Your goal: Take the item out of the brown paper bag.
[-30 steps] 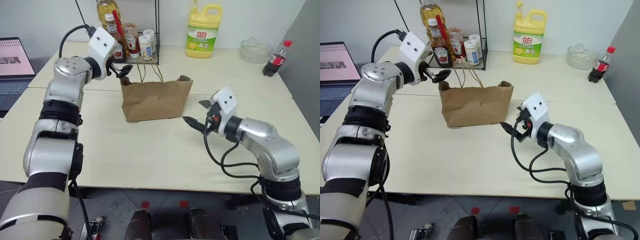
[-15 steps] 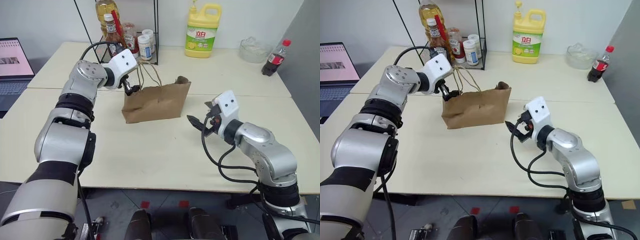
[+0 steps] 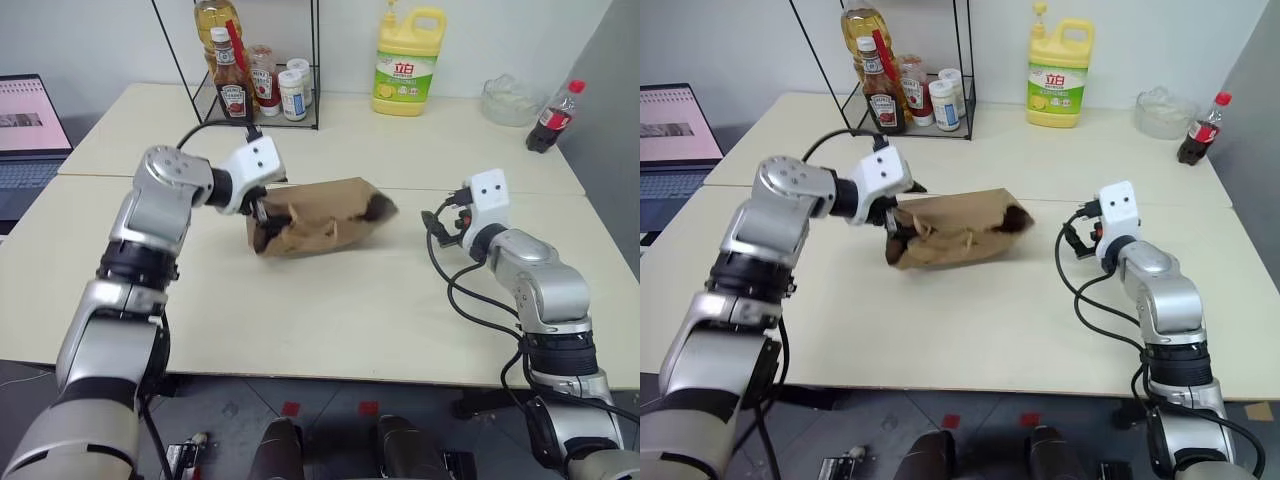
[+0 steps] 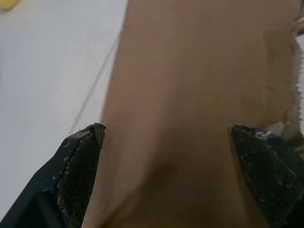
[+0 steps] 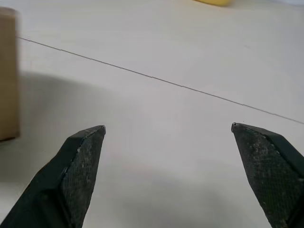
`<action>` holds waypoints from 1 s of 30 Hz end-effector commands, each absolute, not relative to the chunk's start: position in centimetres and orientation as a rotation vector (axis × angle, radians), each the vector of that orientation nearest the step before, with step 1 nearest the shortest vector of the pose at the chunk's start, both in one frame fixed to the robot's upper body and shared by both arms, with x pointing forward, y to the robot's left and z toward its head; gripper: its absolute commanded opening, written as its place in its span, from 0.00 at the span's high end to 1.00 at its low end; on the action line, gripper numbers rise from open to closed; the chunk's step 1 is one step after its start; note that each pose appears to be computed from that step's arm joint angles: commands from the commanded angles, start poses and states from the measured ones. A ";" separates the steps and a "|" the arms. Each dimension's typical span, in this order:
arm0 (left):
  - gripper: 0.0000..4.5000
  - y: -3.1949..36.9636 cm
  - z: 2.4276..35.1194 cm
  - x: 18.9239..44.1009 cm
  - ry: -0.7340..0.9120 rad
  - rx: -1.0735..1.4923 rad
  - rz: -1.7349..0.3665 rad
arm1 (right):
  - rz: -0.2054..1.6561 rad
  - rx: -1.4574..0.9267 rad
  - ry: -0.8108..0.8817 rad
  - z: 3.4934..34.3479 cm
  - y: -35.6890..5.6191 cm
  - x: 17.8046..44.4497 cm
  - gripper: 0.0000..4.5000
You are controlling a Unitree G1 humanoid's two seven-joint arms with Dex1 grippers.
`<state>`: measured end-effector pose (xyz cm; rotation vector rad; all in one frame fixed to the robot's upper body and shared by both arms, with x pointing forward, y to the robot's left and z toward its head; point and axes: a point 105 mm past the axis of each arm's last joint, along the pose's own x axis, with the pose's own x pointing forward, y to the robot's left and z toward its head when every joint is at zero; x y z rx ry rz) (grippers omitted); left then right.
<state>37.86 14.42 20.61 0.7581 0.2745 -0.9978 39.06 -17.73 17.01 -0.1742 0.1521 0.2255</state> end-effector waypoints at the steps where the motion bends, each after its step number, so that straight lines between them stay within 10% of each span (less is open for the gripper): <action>1: 0.00 13.8 21.5 35.5 0.258 0.755 -1.009 | 0.195 -0.181 0.076 19.1 -18.3 39.4 0.01; 17: 0.00 14.7 13.3 30.9 0.469 0.705 -0.976 | 0.203 -0.175 0.068 19.4 -17.8 39.5 0.01; 30: 0.00 15.7 14.7 35.5 0.300 0.834 -0.871 | 0.210 -0.190 0.046 20.2 -17.7 39.7 0.01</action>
